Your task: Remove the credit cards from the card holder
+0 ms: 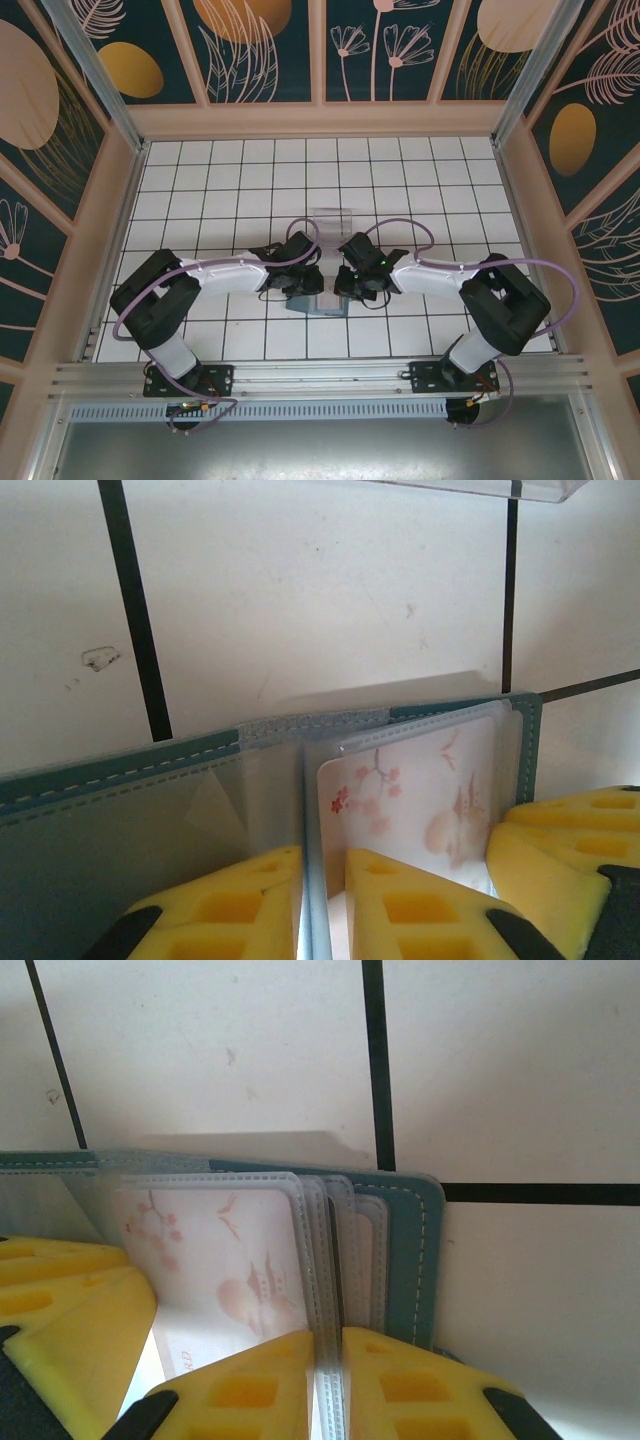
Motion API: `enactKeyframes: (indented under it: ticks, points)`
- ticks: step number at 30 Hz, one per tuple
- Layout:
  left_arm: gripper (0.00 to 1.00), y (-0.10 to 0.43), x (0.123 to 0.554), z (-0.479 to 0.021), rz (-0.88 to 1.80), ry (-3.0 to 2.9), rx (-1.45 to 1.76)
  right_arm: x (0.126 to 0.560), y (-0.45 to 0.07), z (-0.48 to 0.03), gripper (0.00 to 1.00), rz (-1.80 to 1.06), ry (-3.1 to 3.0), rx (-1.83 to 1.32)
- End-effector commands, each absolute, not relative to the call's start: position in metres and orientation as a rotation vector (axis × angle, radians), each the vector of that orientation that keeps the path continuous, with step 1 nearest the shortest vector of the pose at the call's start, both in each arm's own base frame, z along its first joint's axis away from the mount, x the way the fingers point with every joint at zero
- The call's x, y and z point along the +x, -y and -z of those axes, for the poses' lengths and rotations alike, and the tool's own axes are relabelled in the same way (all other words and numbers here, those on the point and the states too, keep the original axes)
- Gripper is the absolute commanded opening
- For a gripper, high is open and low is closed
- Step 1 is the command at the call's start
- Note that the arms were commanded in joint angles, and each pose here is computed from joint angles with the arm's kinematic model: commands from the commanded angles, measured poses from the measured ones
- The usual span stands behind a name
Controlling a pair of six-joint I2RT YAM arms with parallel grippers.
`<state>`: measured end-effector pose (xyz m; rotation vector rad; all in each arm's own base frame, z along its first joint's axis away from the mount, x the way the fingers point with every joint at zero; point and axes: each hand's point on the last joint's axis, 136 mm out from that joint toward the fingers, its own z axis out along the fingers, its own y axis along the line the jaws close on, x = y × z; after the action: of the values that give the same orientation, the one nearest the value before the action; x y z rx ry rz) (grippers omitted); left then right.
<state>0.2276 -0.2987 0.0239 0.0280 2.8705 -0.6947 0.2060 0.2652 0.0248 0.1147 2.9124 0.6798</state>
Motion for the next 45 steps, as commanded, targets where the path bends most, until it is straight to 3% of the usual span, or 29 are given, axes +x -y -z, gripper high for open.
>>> enactKeyframes:
  ticks: [1, 14, 24, 37, 45]
  points:
    - [0.2, 0.285, 0.223, -0.015, 0.619, -2.9, 0.032, 0.209, -0.257, -0.019, 0.16, -0.595, -2.928, 0.121]
    - [0.19, 0.27, 0.223, -0.014, 0.523, -2.894, 0.014, 0.209, -0.252, -0.022, 0.24, -0.574, -2.92, 0.146]
    - [0.18, 0.274, 0.227, -0.027, 0.563, -2.859, 0.007, 0.21, -0.253, -0.019, 0.19, -0.567, -2.926, 0.146]
    - [0.25, 0.308, 0.24, -0.069, 1.086, -2.689, -0.049, 0.21, -0.253, -0.021, 0.18, -0.572, -2.921, 0.143]
    - [0.26, 0.321, 0.231, -0.056, 1.213, -2.734, -0.028, 0.21, -0.254, -0.022, 0.18, -0.572, -2.922, 0.142]
